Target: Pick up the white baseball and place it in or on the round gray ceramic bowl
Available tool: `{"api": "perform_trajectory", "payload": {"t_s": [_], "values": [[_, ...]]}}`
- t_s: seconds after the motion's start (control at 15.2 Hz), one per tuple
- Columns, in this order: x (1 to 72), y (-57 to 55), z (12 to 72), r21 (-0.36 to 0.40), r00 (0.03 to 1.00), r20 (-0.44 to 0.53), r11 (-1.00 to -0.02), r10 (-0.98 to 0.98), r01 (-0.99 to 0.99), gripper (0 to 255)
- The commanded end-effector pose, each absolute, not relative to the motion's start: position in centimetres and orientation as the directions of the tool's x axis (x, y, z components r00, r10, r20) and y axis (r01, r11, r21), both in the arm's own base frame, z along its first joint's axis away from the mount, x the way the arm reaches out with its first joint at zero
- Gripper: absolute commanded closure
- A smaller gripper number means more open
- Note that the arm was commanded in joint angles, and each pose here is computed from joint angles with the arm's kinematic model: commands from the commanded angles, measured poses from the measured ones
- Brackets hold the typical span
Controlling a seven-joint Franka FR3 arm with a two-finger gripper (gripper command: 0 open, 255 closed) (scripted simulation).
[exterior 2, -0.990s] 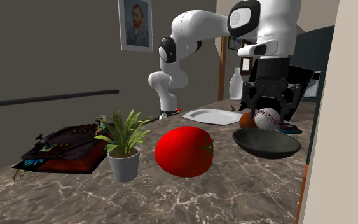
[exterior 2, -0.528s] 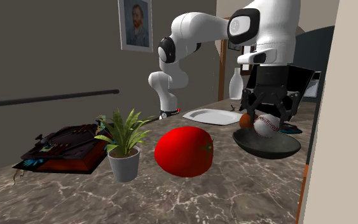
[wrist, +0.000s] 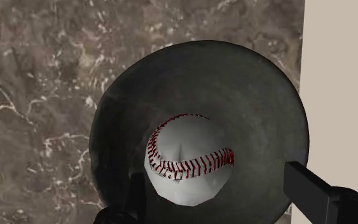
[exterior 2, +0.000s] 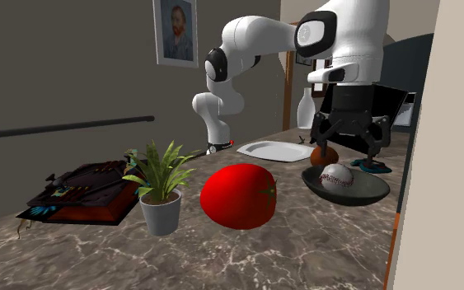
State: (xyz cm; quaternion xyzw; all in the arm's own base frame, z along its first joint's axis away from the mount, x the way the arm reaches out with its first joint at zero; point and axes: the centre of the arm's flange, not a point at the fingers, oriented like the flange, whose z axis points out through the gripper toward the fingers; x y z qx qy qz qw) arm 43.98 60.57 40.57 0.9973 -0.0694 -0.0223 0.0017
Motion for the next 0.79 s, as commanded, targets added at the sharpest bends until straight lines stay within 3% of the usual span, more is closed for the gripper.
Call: {"api": "perform_trajectory", "payload": {"t_s": [0.0,0.26,0.73], "values": [[44.0,60.6,40.6,0.006,0.989,-0.044,-0.990,-0.139,-0.138,0],[44.2,60.6,45.6,0.007,0.989,-0.044,-0.990,-0.139,-0.138,0],[44.2,60.6,45.6,0.006,0.989,-0.044,-0.990,-0.139,-0.138,0]]}}
